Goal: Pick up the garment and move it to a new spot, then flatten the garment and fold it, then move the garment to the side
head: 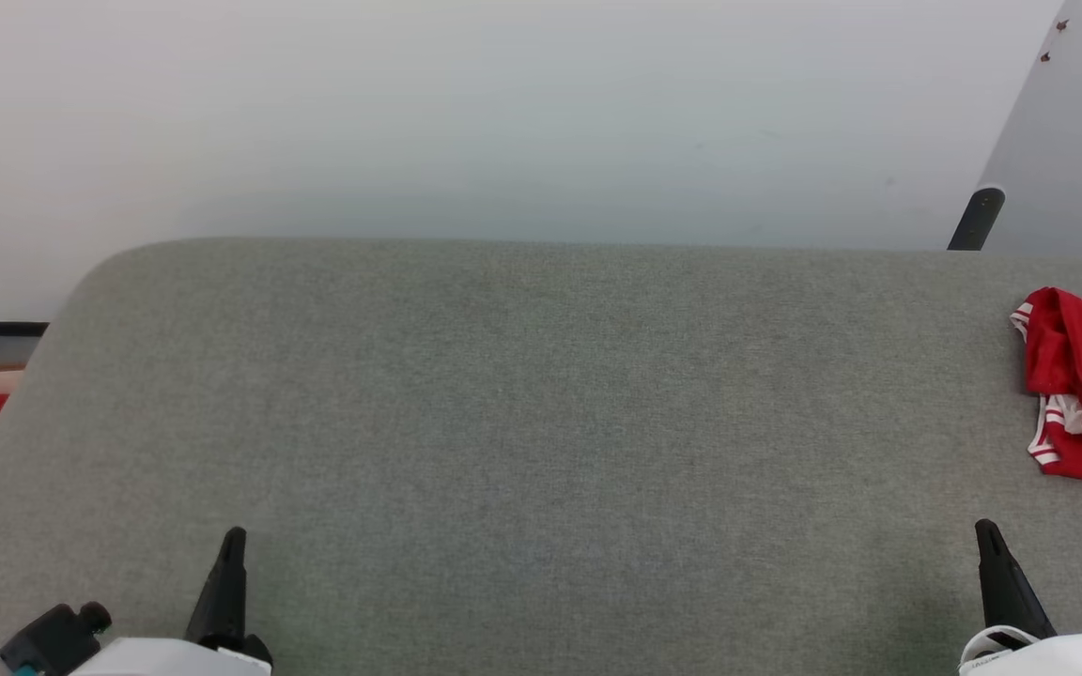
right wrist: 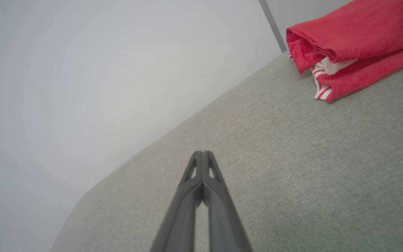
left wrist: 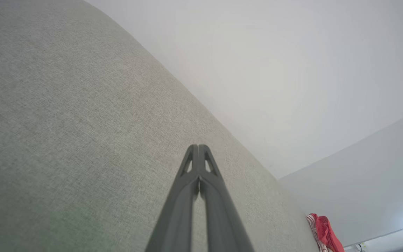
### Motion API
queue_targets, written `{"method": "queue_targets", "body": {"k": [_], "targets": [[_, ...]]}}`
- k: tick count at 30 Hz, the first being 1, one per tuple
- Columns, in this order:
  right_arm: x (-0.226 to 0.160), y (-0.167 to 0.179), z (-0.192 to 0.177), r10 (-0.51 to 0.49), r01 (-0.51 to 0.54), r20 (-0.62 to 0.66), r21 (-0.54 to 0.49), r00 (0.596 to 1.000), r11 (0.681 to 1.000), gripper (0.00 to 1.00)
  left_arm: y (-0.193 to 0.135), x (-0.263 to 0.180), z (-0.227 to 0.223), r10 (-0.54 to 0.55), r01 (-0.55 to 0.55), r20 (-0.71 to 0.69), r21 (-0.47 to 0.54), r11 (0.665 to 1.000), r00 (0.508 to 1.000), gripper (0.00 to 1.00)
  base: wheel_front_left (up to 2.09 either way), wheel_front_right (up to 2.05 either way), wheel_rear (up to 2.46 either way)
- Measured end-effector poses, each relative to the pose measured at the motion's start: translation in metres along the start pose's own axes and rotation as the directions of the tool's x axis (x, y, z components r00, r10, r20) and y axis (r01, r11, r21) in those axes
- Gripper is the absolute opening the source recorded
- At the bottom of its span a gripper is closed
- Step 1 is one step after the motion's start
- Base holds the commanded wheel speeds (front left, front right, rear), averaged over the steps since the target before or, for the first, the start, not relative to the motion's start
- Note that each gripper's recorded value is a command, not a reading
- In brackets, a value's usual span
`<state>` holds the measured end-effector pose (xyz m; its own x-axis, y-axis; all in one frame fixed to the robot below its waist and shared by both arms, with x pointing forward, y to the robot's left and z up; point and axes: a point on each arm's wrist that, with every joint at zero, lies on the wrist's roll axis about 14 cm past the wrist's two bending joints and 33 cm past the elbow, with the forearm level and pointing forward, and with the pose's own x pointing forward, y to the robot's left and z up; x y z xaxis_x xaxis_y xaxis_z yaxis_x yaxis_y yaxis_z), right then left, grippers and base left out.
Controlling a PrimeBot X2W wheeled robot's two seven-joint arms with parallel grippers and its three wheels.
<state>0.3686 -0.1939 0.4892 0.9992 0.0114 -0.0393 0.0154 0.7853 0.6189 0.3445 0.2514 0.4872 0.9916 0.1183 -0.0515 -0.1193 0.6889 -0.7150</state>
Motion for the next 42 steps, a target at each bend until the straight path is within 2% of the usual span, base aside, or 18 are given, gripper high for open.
{"method": "queue_targets", "body": {"k": [10,20,42], "targets": [[0.003,-0.001,0.002,-0.012,0.012,-0.001,0.14,1.0,0.99,0.0,-0.006,0.006,-0.004,-0.005,0.003,-0.011,-0.123,0.992,1.0,0.0,0.0,0.0,0.0],[0.006,-0.001,0.003,-0.017,0.017,-0.004,0.266,1.0,0.964,0.0,-0.012,0.011,-0.007,-0.011,0.007,-0.017,-0.234,0.972,1.0,0.0,0.0,0.0,0.0],[0.012,0.002,0.007,-0.012,0.009,0.002,0.505,1.0,0.863,0.0,-0.027,0.021,-0.015,-0.042,0.021,-0.039,-0.438,0.899,0.998,0.0,0.0,0.0,0.0]]}}
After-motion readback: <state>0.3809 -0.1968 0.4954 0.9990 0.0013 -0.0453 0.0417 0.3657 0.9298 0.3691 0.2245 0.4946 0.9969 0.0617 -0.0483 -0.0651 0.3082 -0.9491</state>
